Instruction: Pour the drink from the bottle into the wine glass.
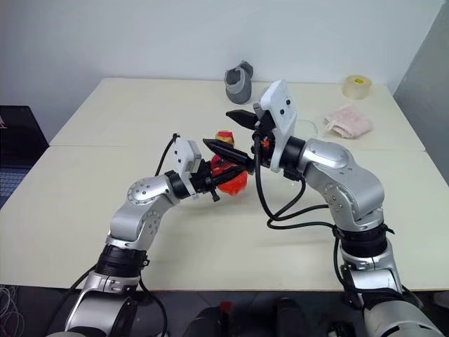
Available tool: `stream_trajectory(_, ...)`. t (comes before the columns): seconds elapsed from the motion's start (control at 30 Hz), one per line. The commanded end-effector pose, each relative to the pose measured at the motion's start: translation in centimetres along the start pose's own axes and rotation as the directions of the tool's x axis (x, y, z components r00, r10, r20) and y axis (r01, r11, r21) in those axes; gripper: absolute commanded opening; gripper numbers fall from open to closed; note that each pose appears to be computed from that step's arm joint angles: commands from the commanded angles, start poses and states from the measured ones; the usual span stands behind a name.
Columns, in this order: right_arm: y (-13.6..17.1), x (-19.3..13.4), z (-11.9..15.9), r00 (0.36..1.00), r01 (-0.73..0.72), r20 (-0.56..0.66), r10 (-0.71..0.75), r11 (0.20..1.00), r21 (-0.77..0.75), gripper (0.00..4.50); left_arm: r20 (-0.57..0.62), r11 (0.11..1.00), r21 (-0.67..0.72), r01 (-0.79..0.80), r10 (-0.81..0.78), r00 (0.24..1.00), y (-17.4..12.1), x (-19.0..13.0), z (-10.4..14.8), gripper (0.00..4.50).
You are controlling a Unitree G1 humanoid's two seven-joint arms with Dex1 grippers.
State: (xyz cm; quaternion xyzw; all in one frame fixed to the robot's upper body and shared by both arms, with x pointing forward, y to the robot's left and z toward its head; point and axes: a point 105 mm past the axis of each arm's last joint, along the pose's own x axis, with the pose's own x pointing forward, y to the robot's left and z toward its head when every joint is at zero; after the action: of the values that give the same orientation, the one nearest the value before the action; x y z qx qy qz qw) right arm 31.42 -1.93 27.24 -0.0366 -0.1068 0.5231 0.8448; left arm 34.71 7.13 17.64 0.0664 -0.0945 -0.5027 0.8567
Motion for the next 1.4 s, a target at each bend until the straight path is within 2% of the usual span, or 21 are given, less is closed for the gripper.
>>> stream_trajectory(0.03, 0.3, 0.6, 1.5, 0.999, -0.006, 0.054, 0.007, 1.000, -0.016, 4.02, 0.057, 0.998, 0.062, 0.017, -0.020, 0.998, 0.0, 0.5, 1.8, 1.04)
stream_trajectory(0.23, 0.7, 1.0, 0.5, 0.999, -0.028, 0.018, 0.027, 1.000, 0.006, 4.02, 0.054, 0.998, 0.066, 0.023, -0.026, 0.998, 0.1, 0.4, 1.8, 1.04)
stream_trajectory(0.27, 0.6, 1.0, 0.4, 1.000, -0.026, 0.013, 0.026, 1.000, 0.006, 3.85, 0.054, 0.998, 0.066, 0.022, -0.026, 0.998, 0.1, 0.4, 1.8, 1.04)
stream_trajectory(0.33, 0.5, 0.9, 0.0, 1.000, -0.030, -0.004, 0.030, 1.000, 0.002, 3.43, 0.056, 0.997, 0.067, 0.023, -0.026, 0.998, 0.1, 0.5, 1.8, 1.04)
stream_trajectory(0.53, 0.2, 0.9, 0.1, 1.000, -0.025, 0.007, 0.025, 1.000, 0.014, 1.32, 0.054, 0.997, 0.069, 0.021, -0.025, 0.998, 0.2, 0.4, 1.8, 1.04)
stream_trajectory(0.57, 0.1, 0.9, 0.2, 1.000, -0.023, 0.008, 0.023, 1.000, 0.008, 1.16, 0.053, 0.997, 0.069, 0.020, -0.024, 0.998, 0.1, 0.4, 1.8, 1.04)
stream_trajectory(0.83, 0.2, 1.0, 0.2, 0.999, -0.035, 0.005, 0.035, 0.999, -0.021, 1.17, 0.060, 0.997, 0.063, 0.035, -0.038, 0.997, -0.6, 0.4, 1.9, 1.04)
stream_trajectory(1.0, 1.3, 0.8, 0.9, 0.965, -0.260, 0.036, 0.261, 0.965, -0.026, 1.17, 0.060, 0.985, 0.058, 0.165, -0.168, 0.984, -3.4, -0.7, 2.2, 1.04)
stream_trajectory(1.17, 2.2, 0.3, 1.0, 0.886, -0.462, 0.028, 0.462, 0.887, -0.017, 1.17, 0.077, 0.944, -0.064, 0.323, -0.318, 0.945, -6.4, -2.5, 3.3, 1.04)
stream_trajectory(1.33, 1.7, 0.2, 0.5, 0.851, -0.524, -0.015, 0.524, 0.850, -0.043, 1.17, 0.070, 0.937, -0.067, 0.343, -0.338, 0.938, -7.7, -3.3, 3.9, 1.04)
stream_trajectory(1.4, 1.5, 0.0, 0.7, 0.849, -0.529, -0.011, 0.529, 0.848, -0.025, 1.90, 0.062, 0.946, -0.066, 0.318, -0.314, 0.947, -7.4, -3.4, 3.7, 1.04)
